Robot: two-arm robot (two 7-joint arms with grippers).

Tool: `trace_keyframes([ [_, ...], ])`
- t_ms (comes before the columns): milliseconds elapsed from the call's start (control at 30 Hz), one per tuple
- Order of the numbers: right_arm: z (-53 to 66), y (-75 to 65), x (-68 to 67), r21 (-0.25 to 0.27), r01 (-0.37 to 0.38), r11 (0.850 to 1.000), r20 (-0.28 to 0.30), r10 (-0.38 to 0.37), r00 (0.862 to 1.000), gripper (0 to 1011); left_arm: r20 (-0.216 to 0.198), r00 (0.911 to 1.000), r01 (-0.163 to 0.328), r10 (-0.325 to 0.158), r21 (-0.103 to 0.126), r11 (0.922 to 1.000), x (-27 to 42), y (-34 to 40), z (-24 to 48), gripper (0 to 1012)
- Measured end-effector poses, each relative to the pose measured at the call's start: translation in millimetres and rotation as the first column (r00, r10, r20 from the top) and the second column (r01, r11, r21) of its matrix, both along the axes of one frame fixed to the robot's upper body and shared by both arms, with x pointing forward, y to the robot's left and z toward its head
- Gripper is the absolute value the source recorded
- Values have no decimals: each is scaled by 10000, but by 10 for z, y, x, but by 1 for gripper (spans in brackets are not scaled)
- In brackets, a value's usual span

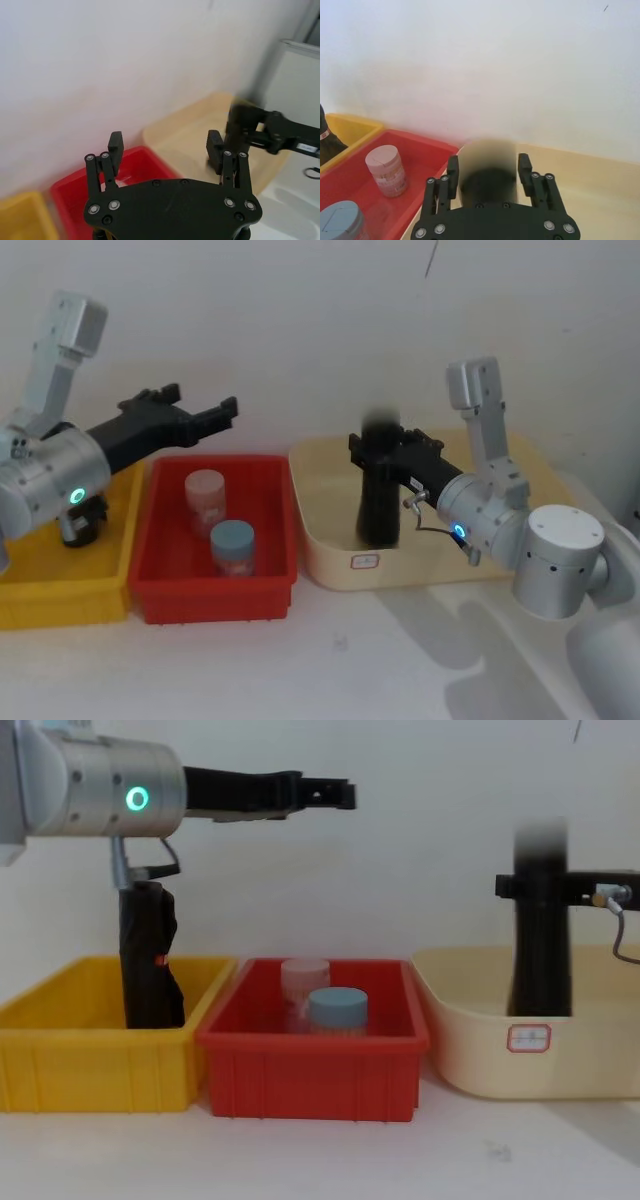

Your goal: Pick up the garbage bag with the one hand and transfer it to the other hand.

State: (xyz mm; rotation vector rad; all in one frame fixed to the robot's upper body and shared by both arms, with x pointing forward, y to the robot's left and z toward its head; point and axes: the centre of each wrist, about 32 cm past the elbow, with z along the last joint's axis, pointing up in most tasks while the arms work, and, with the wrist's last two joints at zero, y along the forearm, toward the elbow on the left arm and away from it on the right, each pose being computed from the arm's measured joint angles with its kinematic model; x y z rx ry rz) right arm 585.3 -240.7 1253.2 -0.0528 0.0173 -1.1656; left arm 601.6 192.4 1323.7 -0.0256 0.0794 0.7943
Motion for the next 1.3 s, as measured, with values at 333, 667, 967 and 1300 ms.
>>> trace_keyframes([
  [333, 0, -24, 12, 68, 5, 10000, -32, -5, 10000, 939, -20, 9899, -1418, 1418, -266, 9895, -113, 121, -167, 1001],
  [667, 2, -35, 17, 102, 1, 9999, -34, -1, 10000, 1001, -71, 9763, -2163, 2162, -408, 9755, -176, 193, -262, 1002],
  [967, 94, -20, -13, 133, -368, 9992, 457, 361, 9983, 1001, -98, 9699, -2436, 2434, -456, 9688, -199, 220, -298, 1001],
  [1300, 264, 33, -102, 149, -1443, 9894, 1107, 1418, 9837, 1001, -114, 9657, -2595, 2593, -477, 9646, -212, 236, -318, 1001],
])
